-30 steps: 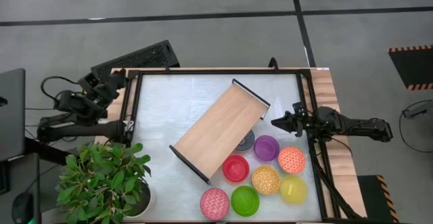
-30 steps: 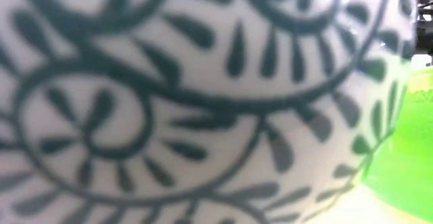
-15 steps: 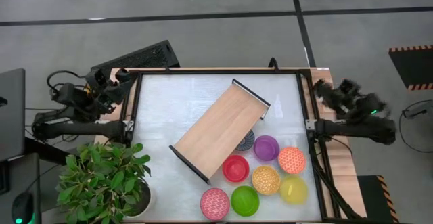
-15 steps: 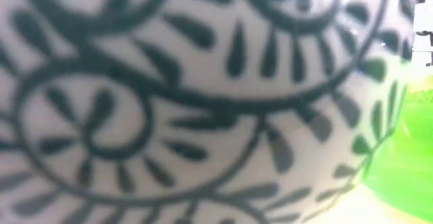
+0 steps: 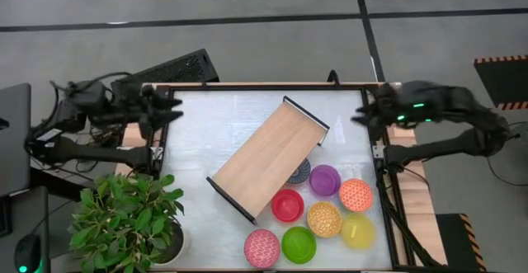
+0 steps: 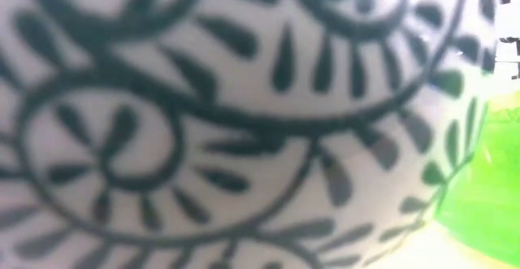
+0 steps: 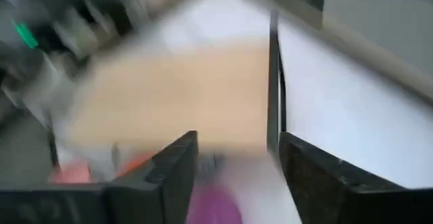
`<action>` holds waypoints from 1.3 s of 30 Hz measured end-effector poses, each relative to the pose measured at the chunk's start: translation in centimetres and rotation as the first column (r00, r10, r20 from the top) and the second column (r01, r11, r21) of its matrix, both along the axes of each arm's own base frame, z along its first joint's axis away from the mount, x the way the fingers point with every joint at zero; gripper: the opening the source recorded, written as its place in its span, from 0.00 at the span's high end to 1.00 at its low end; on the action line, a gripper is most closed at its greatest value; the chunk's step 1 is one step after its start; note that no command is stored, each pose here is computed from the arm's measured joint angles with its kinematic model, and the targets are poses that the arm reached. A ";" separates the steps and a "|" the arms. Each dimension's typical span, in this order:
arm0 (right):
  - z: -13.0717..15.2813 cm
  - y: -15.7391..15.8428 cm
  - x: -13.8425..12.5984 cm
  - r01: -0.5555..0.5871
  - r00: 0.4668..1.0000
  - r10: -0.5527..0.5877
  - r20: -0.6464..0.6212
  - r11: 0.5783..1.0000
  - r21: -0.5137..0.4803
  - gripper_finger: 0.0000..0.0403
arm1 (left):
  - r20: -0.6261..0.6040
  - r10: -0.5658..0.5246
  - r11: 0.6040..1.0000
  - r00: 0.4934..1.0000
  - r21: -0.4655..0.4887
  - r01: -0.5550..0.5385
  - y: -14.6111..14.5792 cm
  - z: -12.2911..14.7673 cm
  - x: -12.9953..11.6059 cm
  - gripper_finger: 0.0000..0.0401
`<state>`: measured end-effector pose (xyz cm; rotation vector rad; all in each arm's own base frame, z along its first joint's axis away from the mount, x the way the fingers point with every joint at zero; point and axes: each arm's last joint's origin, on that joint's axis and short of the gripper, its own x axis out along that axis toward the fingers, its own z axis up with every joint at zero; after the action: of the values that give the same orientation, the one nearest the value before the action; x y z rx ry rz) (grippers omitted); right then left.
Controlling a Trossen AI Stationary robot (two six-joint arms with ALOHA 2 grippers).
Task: Place and stack bowls onto a shelf
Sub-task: Put the purple bowl on the shelf
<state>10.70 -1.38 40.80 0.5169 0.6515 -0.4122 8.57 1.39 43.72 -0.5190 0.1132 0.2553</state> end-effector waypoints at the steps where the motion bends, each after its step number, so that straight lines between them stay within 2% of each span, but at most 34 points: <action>1: -0.7 0.1 0.6 -0.012 0.996 0.016 -0.082 0.999 0.048 0.38 | -0.035 -0.003 1.000 0.999 -0.015 0.003 0.0 -0.3 0.1 0.33; 3: -2.2 0.3 2.1 -0.004 0.970 0.030 -0.242 0.994 0.109 0.37 | -0.091 -0.004 0.999 0.996 -0.034 0.001 0.0 -0.8 0.4 0.33; 6: -4.7 1.1 4.0 0.003 0.915 0.059 -0.400 0.989 0.151 0.37 | -0.151 0.008 0.999 0.988 -0.042 -0.014 0.1 -1.3 0.5 0.33; 10: -8.2 2.6 5.6 -0.008 0.869 0.101 -0.484 0.982 0.190 0.38 | -0.168 0.011 0.999 0.986 -0.043 -0.019 0.1 -1.5 0.5 0.33; 18: -15.3 5.0 6.3 0.015 0.865 0.111 -0.489 0.969 0.248 0.38 | -0.168 0.011 0.999 0.986 -0.037 -0.017 0.1 -1.5 0.5 0.33; 22: -18.1 4.9 6.4 0.048 0.864 0.067 -0.500 0.976 0.214 0.38 | -0.168 0.011 0.999 0.986 -0.035 -0.017 0.1 -1.5 0.5 0.33; 35: -22.9 3.5 6.3 0.070 0.887 0.032 -0.461 0.977 0.203 0.38 | -0.165 0.013 0.999 0.986 -0.041 -0.020 0.1 -1.5 0.5 0.33; 39: -23.8 3.3 6.2 0.086 0.880 0.020 -0.475 0.976 0.200 0.45 | -0.163 0.013 0.999 0.986 -0.043 -0.021 0.1 -1.5 0.5 0.33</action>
<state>16.90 1.93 16.97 0.6402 1.1751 -0.5102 9.04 1.48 42.26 -0.5432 0.2741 0.3123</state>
